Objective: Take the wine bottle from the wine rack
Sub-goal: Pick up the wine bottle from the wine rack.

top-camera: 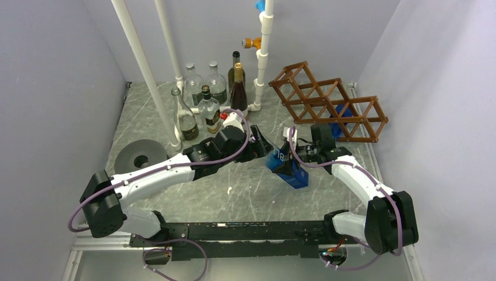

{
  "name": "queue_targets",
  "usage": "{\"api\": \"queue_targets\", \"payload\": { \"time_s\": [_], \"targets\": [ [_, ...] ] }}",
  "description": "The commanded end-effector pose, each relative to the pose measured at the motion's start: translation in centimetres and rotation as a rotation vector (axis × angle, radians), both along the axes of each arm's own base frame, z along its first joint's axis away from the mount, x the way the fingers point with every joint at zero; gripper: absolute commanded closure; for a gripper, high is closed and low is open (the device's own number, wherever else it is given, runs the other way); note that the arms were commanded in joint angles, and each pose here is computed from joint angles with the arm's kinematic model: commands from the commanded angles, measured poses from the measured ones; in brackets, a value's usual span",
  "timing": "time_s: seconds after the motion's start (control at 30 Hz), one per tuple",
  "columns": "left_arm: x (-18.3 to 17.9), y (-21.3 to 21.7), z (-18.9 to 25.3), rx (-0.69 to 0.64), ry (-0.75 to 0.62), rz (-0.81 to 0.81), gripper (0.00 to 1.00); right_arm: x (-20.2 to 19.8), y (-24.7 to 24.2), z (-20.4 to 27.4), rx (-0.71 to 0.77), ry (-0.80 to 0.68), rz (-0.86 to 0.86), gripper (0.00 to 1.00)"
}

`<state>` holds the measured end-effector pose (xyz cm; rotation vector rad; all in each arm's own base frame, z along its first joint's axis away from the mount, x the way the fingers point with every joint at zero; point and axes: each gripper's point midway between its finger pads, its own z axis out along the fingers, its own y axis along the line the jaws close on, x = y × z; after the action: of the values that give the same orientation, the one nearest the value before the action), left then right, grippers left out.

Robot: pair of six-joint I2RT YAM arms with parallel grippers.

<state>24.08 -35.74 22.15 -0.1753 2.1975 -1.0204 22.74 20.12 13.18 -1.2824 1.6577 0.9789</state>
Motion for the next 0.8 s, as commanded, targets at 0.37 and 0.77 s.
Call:
{"api": "queue_targets", "payload": {
  "time_s": [0.37,0.77],
  "targets": [
    [1.1,-1.3,1.7,-0.059,-0.045,0.104,0.11,0.7,1.0,3.7,0.101,-0.127,0.057,1.0],
    [0.7,-2.4,2.5,-0.111,-0.101,0.047,0.84,0.7,0.9,3.7,0.102,-0.131,0.055,1.0]
  ]
}}
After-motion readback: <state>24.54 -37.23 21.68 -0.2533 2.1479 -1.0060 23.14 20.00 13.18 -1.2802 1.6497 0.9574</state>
